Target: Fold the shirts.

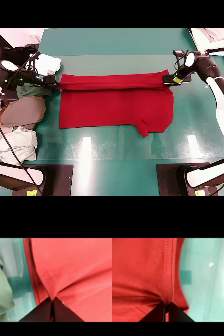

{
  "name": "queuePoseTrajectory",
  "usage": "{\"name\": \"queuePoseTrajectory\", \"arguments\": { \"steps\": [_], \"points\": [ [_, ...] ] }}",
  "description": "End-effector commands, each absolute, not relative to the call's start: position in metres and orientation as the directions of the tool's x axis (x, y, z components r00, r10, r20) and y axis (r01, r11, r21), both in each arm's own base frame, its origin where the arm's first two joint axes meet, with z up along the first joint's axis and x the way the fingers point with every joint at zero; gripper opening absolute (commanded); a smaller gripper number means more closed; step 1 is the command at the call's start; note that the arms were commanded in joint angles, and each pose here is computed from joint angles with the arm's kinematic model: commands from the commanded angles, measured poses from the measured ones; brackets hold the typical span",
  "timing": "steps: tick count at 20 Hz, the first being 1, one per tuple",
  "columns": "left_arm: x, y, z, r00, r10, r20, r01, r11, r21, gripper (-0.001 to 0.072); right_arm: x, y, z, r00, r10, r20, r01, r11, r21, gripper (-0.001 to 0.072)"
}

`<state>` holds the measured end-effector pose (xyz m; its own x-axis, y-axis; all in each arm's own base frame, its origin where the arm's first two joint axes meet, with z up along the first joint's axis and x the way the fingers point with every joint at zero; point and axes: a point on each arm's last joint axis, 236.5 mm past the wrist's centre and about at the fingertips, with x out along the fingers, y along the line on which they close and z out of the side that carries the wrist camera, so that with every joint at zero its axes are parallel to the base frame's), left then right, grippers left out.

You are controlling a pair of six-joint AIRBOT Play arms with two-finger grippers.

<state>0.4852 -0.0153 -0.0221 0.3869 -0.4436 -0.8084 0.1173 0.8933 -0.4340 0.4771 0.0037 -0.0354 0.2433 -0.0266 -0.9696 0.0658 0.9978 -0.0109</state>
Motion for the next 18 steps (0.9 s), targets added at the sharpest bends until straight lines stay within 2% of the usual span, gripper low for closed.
{"name": "queuePoseTrajectory", "arguments": {
  "steps": [1,2,3,5,7,8,10,14,18],
  "points": [
    [0.474,-0.020,-0.033,0.330,-0.465,-0.822,0.078,0.881,-0.467,0.0110,0.465,0.021,-0.050,0.203,0.039,-0.978,0.073,0.996,0.054,0.0092],
    [0.472,-0.022,-0.032,0.323,-0.473,-0.819,0.078,0.876,-0.476,0.0311,0.464,0.021,-0.049,0.199,0.039,-0.979,0.073,0.996,0.054,0.0238],
    [0.470,-0.023,-0.032,0.315,-0.479,-0.819,0.074,0.873,-0.482,0.0349,0.462,0.021,-0.048,0.190,0.038,-0.981,0.073,0.996,0.052,0.0269],
    [0.463,-0.026,-0.032,0.284,-0.494,-0.822,0.051,0.864,-0.501,0.0364,0.457,0.019,-0.042,0.163,0.037,-0.986,0.076,0.996,0.050,0.0269],
    [0.446,-0.026,-0.028,0.214,-0.516,-0.829,0.034,0.852,-0.522,0.0364,0.444,0.012,-0.029,0.114,0.036,-0.993,0.071,0.997,0.045,0.0317],
    [0.434,-0.024,-0.024,0.174,-0.526,-0.832,0.029,0.848,-0.530,0.0364,0.434,0.011,-0.020,0.090,0.052,-0.995,0.043,0.998,0.056,0.0317],
    [0.410,-0.015,-0.019,0.116,-0.521,-0.846,0.018,0.852,-0.523,0.0364,0.410,0.021,-0.001,0.067,0.157,-0.985,0.001,0.988,0.157,0.0317],
    [0.355,-0.008,-0.027,0.098,-0.485,-0.869,-0.050,0.870,-0.491,0.0364,0.370,0.039,0.026,0.115,0.395,-0.912,0.049,0.914,0.402,0.0316],
    [0.298,-0.021,-0.057,0.070,-0.473,-0.878,-0.112,0.871,-0.478,0.0364,0.342,0.033,0.025,0.151,0.434,-0.888,0.097,0.888,0.450,0.0316]
  ]
}}
